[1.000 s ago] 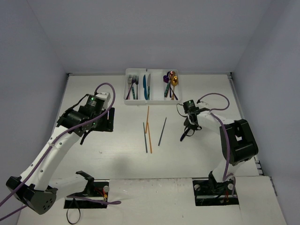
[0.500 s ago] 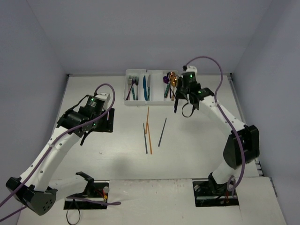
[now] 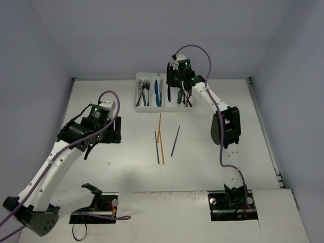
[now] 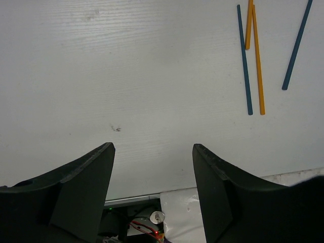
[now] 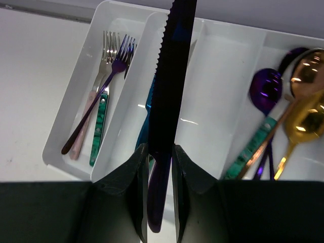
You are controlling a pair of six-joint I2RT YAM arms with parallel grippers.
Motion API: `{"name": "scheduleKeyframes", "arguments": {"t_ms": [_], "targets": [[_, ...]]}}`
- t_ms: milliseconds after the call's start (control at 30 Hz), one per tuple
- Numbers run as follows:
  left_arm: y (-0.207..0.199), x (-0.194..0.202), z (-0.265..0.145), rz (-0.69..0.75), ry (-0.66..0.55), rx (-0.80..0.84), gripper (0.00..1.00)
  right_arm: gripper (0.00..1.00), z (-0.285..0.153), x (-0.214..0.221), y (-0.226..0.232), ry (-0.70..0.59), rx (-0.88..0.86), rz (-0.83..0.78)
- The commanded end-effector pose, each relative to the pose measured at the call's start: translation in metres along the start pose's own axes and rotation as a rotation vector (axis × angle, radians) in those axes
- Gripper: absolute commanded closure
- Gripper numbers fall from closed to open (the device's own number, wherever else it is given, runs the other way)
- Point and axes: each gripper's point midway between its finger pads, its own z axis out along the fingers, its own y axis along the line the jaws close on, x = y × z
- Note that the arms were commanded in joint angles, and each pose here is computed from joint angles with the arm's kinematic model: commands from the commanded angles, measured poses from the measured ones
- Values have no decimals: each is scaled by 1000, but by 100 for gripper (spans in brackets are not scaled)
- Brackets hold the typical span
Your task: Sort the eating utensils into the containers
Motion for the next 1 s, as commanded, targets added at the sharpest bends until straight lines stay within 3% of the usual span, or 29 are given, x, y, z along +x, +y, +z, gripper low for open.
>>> {"name": "scheduleKeyframes", "arguments": {"t_ms": [0,233,600,667,767,800,967], "targets": [[-6,-1,-4,-69,-21,35,41,100,17,-48,37,-145,-134,-28],[-4,11,-7,-98,-2,38,41,100,50,-39,54,-180,-214,48],[-1,20,-8,-119,13,26,41,97,63,-26,63,-185,-225,140],[0,20,-8,-119,15,25,41,88,71,-17,58,-172,-211,157],[0,20,-9,-119,15,25,41,54,77,-9,55,-160,-202,175],[-1,20,-9,-120,13,27,41,49,78,-7,53,-155,-199,179],[-2,19,-10,-123,10,34,41,43,53,-23,49,-181,-148,154]]}}
